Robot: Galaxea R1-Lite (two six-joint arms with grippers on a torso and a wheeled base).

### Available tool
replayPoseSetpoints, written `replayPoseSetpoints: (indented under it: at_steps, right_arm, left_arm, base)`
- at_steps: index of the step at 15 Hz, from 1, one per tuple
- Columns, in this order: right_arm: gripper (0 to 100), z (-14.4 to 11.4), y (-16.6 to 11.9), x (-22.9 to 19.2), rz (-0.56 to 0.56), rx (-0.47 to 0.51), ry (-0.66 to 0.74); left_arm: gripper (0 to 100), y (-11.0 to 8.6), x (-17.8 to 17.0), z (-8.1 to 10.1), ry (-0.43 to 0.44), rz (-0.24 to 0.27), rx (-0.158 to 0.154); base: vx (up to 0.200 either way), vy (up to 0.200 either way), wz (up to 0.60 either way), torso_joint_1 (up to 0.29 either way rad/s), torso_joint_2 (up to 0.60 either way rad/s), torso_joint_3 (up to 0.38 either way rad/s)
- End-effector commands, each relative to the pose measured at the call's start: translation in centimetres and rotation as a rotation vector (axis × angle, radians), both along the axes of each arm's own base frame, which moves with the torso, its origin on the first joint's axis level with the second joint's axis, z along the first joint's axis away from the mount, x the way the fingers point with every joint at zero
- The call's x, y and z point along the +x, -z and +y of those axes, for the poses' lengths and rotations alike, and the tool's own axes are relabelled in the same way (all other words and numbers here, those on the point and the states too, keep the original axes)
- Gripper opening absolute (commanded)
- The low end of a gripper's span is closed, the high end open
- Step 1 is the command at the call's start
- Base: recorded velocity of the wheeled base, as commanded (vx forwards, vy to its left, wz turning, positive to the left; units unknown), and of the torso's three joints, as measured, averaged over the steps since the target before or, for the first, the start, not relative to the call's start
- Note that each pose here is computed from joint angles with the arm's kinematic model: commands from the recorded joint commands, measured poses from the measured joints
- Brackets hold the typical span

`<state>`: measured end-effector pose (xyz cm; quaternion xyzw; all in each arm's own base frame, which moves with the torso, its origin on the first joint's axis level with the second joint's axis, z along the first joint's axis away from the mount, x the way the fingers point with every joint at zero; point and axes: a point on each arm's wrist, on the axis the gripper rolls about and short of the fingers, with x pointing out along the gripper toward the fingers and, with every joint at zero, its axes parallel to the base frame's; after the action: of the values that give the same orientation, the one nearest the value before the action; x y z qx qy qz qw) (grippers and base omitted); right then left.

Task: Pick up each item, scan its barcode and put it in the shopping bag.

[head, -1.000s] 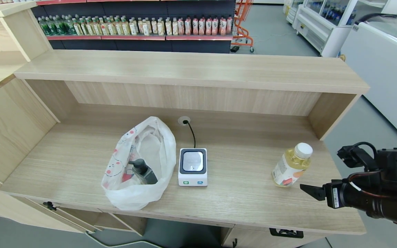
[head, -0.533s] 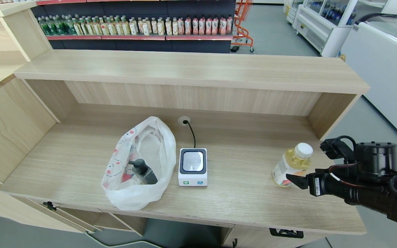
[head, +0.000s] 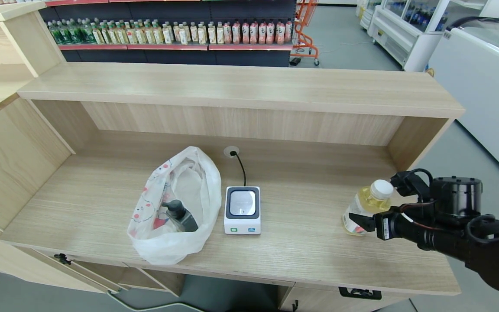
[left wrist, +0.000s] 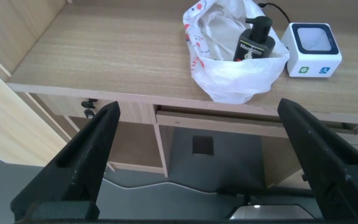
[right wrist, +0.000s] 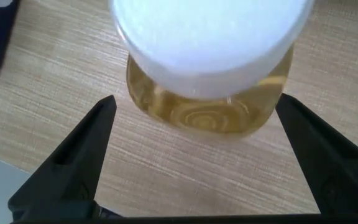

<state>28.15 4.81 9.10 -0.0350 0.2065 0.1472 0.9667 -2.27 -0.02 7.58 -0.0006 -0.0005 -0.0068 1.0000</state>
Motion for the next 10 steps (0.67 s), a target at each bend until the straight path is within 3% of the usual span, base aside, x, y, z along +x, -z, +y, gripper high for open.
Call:
replayPoseSetpoints:
  at_steps: [1,10]
  right_arm:
    - [100,0.2,0.6,0.9,-0.002,0.001,-0.017]
    - [100,1.4,1.6,3.0,-0.07,-0.01,-0.072]
  left_arm:
    - [100,0.0,0.0,0.0,0.0,0.0,0.0]
    - [100,0.0,0.0,0.0,0.0,0.0,0.0]
  base:
    - [0.0,0.0,0.0,0.0,0.0,0.0]
    - [0.0,0.0,0.0,0.0,0.0,0.0]
